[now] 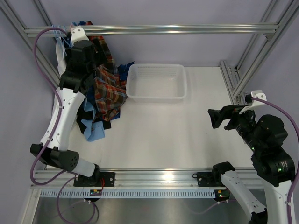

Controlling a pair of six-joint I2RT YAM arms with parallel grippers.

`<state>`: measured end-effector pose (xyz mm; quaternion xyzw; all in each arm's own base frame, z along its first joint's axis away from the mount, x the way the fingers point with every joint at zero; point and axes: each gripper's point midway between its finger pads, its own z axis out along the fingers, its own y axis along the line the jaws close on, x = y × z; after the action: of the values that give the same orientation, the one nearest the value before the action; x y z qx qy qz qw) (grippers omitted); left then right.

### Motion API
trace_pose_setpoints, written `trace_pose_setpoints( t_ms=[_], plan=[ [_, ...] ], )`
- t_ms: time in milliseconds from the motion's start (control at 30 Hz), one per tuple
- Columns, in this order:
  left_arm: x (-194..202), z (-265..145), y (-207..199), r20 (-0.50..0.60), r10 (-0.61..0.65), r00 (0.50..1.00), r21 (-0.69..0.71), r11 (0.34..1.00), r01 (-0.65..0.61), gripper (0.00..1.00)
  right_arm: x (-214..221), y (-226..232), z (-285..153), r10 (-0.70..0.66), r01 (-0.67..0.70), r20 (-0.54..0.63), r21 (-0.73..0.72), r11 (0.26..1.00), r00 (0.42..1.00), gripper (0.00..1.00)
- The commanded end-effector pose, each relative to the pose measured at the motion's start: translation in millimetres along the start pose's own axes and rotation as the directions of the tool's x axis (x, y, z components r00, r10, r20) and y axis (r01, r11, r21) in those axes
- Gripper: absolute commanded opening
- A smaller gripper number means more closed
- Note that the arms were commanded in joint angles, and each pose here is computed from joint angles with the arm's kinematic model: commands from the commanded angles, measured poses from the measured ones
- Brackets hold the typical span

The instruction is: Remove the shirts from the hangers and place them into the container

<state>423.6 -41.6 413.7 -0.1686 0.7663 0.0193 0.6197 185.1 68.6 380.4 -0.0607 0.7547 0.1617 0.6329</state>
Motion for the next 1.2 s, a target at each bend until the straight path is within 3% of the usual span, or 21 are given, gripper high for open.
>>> trace_pose_setpoints(
  t_ms=[0, 267, 500, 567, 633, 667, 800, 967, 1167],
  plan=[
    [8, 10, 11, -0.015, 0.038, 0.999, -0.061, 0.997, -0.039, 0.8, -1, 6, 1, -0.006, 0.006, 0.002, -0.036, 0.999, 1.0, 1.0],
    [56, 53, 21, -0.141, 0.057, 0.988, -0.11, 0.991, -0.073, 0.73, 4, 6, -1, -0.007, 0.006, -0.009, -0.038, 0.999, 1.0, 1.0],
    [72, 80, 32, -0.179, 0.057, 0.982, -0.149, 0.985, -0.084, 0.64, 12, 5, -6, -0.009, 0.008, -0.02, -0.037, 0.999, 1.0, 0.99],
    [73, 83, 29, -0.184, 0.061, 0.981, -0.132, 0.987, -0.086, 0.53, 14, 5, -8, -0.009, 0.008, -0.024, -0.037, 0.999, 1.0, 0.99],
    [64, 79, 24, -0.163, 0.064, 0.985, -0.099, 0.992, -0.081, 0.43, 15, 5, -11, -0.007, 0.006, -0.024, -0.037, 0.999, 1.0, 0.99],
    [59, 78, 20, -0.145, 0.06, 0.988, -0.074, 0.995, -0.071, 0.31, 15, 6, -12, -0.004, 0.003, -0.024, -0.037, 0.999, 1.0, 1.0],
    [23, 53, 18, -0.03, 0.058, 0.998, -0.024, 0.998, -0.059, 0.0, 15, 6, -15, -0.003, 0.002, -0.02, -0.039, 0.999, 1.0, 1.0],
    [-35, 10, 23, 0.147, 0.107, 0.983, 0.021, 0.994, -0.112, 0.0, 15, 8, -16, -0.003, 0.002, -0.023, -0.048, 0.999, 1.0, 0.99],
    [-84, -36, 25, 0.261, 0.134, 0.956, 0.062, 0.986, -0.155, 0.0, 16, 10, -17, -0.004, 0.003, -0.028, -0.061, 0.998, 1.0, 1.0]
  ],
)
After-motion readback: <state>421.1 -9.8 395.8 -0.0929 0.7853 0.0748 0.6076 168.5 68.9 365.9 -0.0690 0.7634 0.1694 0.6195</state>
